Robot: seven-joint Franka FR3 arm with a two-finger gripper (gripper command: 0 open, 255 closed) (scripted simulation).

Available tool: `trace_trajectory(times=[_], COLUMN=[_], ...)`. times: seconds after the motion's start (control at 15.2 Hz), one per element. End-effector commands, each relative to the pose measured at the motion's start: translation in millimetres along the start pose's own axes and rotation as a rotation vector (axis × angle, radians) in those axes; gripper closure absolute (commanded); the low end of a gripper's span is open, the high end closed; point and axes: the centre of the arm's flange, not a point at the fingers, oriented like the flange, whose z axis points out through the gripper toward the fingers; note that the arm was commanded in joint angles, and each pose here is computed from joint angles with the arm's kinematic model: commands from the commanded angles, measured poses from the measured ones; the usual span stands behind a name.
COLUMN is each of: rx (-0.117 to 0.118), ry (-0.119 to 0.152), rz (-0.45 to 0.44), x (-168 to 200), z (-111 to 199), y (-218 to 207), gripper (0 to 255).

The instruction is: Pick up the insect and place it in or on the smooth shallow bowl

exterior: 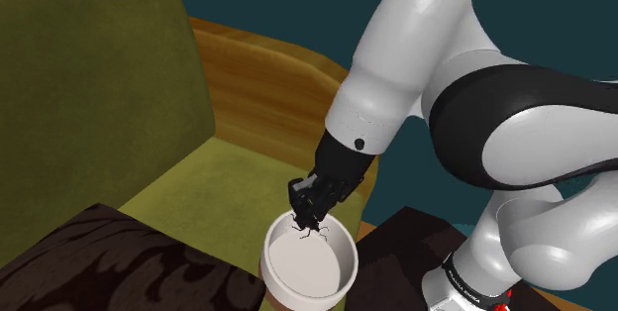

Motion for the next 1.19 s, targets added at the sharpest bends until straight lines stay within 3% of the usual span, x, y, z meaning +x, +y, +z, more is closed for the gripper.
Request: trace_trajectory(times=[0.0,0.46,1.12], rx=[0.0,0.0,0.0], ry=[0.0,0.0,0.0], rz=[0.0,0.0,0.0], x=[-1,-2,-5], z=[-11,-52,0], y=[-1,-16,-7], gripper=[255,255,255])
